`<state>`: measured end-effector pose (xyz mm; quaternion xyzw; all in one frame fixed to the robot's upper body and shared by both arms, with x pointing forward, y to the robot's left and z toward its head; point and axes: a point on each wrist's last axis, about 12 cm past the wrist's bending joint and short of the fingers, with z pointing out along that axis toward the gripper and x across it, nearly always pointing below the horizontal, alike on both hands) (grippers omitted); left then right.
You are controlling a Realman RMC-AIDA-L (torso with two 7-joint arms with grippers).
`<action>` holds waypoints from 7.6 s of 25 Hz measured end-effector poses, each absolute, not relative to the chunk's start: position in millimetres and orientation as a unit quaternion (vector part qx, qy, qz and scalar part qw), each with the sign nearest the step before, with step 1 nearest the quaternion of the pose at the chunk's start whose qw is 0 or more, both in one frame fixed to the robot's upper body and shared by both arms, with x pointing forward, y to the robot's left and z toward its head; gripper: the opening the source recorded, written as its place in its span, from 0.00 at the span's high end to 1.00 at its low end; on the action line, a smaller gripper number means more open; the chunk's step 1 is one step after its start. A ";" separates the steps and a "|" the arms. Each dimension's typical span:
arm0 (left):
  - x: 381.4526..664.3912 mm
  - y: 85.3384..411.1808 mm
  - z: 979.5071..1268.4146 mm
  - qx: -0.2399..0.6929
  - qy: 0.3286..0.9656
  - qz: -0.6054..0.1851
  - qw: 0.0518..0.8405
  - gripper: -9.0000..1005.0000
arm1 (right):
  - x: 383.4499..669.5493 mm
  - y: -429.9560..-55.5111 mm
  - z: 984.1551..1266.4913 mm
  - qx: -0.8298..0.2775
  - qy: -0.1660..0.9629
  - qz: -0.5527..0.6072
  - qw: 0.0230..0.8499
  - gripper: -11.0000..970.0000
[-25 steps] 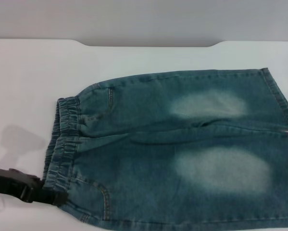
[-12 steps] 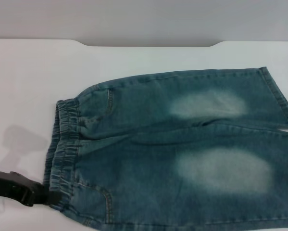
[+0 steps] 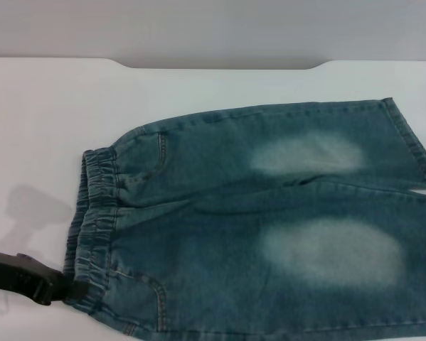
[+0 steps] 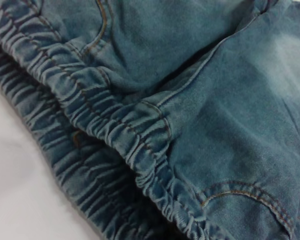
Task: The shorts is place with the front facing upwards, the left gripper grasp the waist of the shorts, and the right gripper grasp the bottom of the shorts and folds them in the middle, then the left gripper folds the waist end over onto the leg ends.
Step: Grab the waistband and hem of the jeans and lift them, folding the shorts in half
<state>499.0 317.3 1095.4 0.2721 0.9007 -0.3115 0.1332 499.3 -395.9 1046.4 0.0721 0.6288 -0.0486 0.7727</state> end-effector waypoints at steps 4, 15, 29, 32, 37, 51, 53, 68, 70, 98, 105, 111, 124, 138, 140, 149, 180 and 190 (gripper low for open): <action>500.3 317.3 1096.6 0.274 0.901 -0.309 0.136 0.95 | 515.0 -389.3 1065.6 0.005 0.637 0.075 0.767 0.47; 504.6 315.1 1100.1 0.279 0.899 -0.307 0.141 0.95 | 541.6 -390.5 1186.6 -0.185 0.691 0.367 0.595 0.47; 509.8 315.5 1106.5 0.288 0.896 -0.300 0.152 0.95 | 524.5 -351.3 1232.3 -0.382 0.855 0.278 0.215 0.48; 510.1 315.4 1106.8 0.289 0.896 -0.300 0.152 0.95 | 520.7 -349.9 1216.4 -0.396 0.868 0.255 0.160 0.47; 514.3 312.7 1110.2 0.297 0.894 -0.299 0.154 0.95 | 511.1 -351.1 1195.8 -0.427 0.869 0.227 0.101 0.47; 517.1 309.3 1112.5 0.305 0.891 -0.300 0.152 0.94 | 506.1 -364.2 1157.9 -0.415 0.885 0.212 0.021 0.47; 517.1 309.3 1112.6 0.304 0.891 -0.300 0.152 0.94 | 507.9 -366.0 1153.0 -0.410 0.889 0.204 0.010 0.47; 517.0 306.5 1112.1 0.303 0.891 -0.303 0.151 0.94 | 515.5 -363.9 1133.2 -0.407 0.892 0.197 -0.004 0.48; 517.4 306.1 1112.1 0.304 0.890 -0.304 0.150 0.94 | 515.9 -365.0 1132.2 -0.404 0.894 0.192 -0.006 0.48; 521.0 302.8 1112.8 0.308 0.889 -0.304 0.152 0.94 | 528.2 -348.6 1121.1 -0.413 0.894 0.177 -0.001 0.48; 520.8 302.7 1112.1 0.308 0.888 -0.305 0.152 0.94 | 529.3 -342.6 1120.7 -0.420 0.890 0.176 -0.002 0.48; 520.6 302.7 1111.6 0.307 0.889 -0.305 0.152 0.94 | 529.6 -333.5 1121.4 -0.430 0.885 0.181 -0.006 0.48; 521.4 302.7 1111.0 0.307 0.889 -0.305 0.152 0.94 | 531.3 -326.5 1122.0 -0.445 0.878 0.177 -0.015 0.48; 525.1 299.9 1113.7 0.311 0.887 -0.304 0.154 0.94 | 529.2 -326.5 1119.0 -0.449 0.877 0.170 -0.025 0.87; 525.2 299.8 1113.7 0.311 0.887 -0.305 0.154 0.94 | 528.5 -326.4 1118.2 -0.449 0.877 0.171 -0.026 0.87; 524.3 300.2 1112.8 0.311 0.887 -0.305 0.153 0.94 | 529.7 -326.8 1117.6 -0.452 0.877 0.165 -0.019 0.91; 562.8 272.7 1157.1 0.314 0.813 -0.352 0.340 0.94 | 548.7 -324.7 1150.1 -0.461 0.840 0.202 0.204 0.97; 567.5 269.0 1164.0 0.317 0.796 -0.357 0.372 0.94 | 550.6 -334.2 1166.0 -0.427 0.817 0.227 0.313 0.97</action>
